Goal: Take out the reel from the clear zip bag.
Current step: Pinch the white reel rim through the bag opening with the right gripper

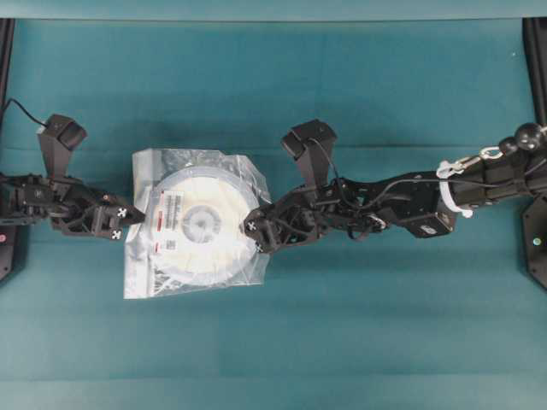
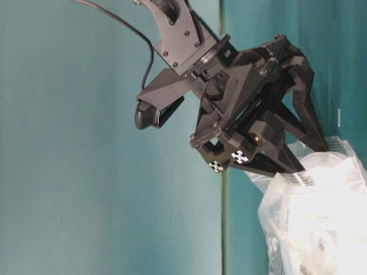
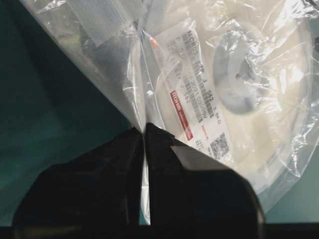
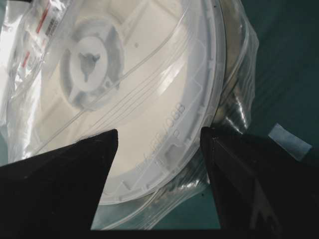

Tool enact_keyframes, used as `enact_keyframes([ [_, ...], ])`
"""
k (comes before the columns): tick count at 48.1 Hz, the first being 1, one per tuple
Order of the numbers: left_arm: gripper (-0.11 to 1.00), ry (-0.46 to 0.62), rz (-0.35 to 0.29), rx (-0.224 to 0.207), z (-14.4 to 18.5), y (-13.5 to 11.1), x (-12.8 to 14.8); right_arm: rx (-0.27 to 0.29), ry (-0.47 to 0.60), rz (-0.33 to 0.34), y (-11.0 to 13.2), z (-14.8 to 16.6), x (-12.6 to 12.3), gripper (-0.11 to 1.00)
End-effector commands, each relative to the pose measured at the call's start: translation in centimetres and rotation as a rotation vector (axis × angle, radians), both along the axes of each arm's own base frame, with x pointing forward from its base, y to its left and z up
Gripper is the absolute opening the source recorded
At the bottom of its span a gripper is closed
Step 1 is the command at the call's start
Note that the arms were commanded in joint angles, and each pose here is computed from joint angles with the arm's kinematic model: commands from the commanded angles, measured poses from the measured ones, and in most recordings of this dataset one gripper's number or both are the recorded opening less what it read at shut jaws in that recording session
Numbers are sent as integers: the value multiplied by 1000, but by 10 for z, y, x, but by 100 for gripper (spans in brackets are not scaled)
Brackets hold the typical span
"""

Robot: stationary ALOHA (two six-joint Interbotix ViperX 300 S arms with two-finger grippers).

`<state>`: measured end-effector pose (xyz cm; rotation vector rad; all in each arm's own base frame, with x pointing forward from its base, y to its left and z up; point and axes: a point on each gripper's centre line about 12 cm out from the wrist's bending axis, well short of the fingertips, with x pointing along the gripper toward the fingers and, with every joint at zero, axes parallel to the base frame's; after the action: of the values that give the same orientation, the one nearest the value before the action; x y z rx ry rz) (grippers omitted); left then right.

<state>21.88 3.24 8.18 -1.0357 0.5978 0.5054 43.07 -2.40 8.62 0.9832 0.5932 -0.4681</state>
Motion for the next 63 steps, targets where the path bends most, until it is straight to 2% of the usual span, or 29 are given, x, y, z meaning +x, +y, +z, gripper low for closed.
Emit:
enact_keyframes([
  [1,2,-9,-6,5,2,0,2,4,-26,0,2,7,7,84],
  [17,2,-6,-6,4,1,0,1,0,-42,2,3,10,11,83],
  [29,2,-1,-6,4,1,0,1,-2,-70,5,3,17,24,74],
  [63,2,-1,-6,4,1,0,1,6,-125,16,7,46,29,72],
])
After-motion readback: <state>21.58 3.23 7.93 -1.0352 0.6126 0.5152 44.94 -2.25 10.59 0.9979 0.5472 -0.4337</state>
